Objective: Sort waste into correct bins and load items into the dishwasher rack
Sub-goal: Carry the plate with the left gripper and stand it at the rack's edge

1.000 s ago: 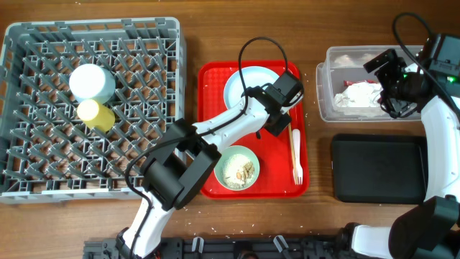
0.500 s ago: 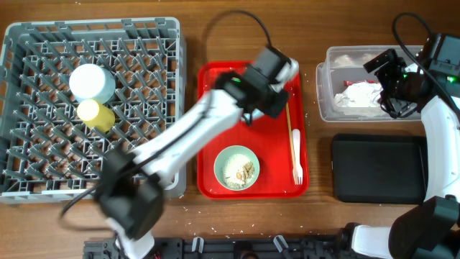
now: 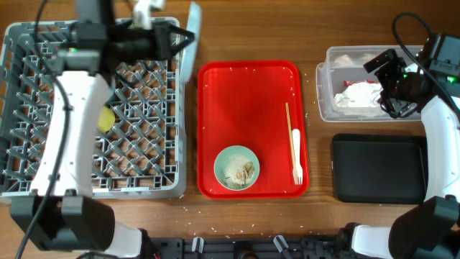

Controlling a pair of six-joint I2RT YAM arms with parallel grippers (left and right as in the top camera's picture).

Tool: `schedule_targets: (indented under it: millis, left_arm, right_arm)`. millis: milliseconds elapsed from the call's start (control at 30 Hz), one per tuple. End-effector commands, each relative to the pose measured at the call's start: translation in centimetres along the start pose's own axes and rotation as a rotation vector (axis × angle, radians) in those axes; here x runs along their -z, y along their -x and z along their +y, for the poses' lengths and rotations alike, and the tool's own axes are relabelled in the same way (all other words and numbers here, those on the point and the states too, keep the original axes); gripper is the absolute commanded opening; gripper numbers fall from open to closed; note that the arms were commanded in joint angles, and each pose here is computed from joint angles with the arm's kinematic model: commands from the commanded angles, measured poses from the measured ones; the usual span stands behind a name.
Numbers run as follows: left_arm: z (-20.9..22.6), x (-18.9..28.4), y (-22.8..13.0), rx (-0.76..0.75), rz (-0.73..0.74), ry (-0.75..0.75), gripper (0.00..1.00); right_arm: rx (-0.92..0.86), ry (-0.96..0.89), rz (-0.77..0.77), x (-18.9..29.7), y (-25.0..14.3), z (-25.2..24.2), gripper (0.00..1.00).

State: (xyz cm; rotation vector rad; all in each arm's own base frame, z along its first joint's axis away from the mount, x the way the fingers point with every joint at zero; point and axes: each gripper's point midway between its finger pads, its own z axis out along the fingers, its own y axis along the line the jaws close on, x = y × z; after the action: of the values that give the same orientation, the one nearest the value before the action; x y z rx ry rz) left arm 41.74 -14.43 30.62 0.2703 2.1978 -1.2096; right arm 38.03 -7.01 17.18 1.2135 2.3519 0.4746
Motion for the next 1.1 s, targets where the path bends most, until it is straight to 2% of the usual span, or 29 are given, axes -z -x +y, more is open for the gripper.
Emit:
schedule_targets:
  millis: [0, 333, 433, 467, 500, 533, 567, 633, 733, 800, 900, 1000, 1067]
  left_arm:
    - [1.5, 2.1, 1.0, 0.073, -0.02, -0.12, 0.04]
    - [10.2, 0.5, -0.2, 0.256, 0.008, -0.072, 0.04]
    - [12.4, 0.5, -0.3, 0.269, -0.001, 0.008, 0.04]
    - [12.8, 0.7, -0.3, 0.271, -0.006, 0.025, 0.08]
    - [13.0, 0.8, -0.2, 0.276, -0.009, 0.027, 0.25]
    - [13.2, 1.1, -0.1, 0.309, -0.016, 0.03, 0.51]
    - [13.2, 1.3, -0.1, 0.336, -0.021, 0.028, 0.64]
    - [13.2, 1.9, 0.2, 0.36, -0.032, 0.024, 0.7]
    - [12.9, 2.5, 0.4, 0.344, -0.046, 0.07, 0.89]
    - [13.7, 4.0, 0.6, 0.327, -0.078, 0.233, 0.94]
    - [13.3, 7.5, 1.1, 0.283, -0.143, 0.462, 0.93]
    - [9.4, 9.6, 0.3, 0.253, -0.154, 0.515, 0.91]
    - [6.6, 9.6, -1.9, 0.277, -0.093, 0.504, 0.94]
  right_arm:
    - [0.02, 0.027, -0.008, 0.7, 0.2, 0.8, 1.0]
    - [0.02, 0.027, -0.008, 0.7, 0.2, 0.8, 1.0]
    - [0.02, 0.028, -0.008, 0.7, 0.2, 0.8, 1.0]
    - [0.02, 0.027, -0.008, 0.7, 0.2, 0.8, 1.0]
    - [0.02, 0.027, -0.008, 0.7, 0.2, 0.8, 1.0]
    - [0.02, 0.027, -0.008, 0.7, 0.2, 0.8, 1.0]
    - [0.02, 0.027, -0.008, 0.7, 0.2, 0.8, 0.99]
    - [0.02, 0.028, -0.008, 0.7, 0.2, 0.8, 1.0]
    - [0.02, 0.027, -0.008, 0.7, 0.2, 0.8, 1.0]
    - [0.02, 0.027, -0.008, 0.7, 0.2, 0.8, 1.0]
    - [0.02, 0.027, -0.008, 0.7, 0.2, 0.8, 1.0]
    - [0.02, 0.027, -0.008, 0.7, 0.2, 0.8, 1.0]
    - [0.021, 0.028, -0.009, 0.7, 0.2, 0.8, 1.0]
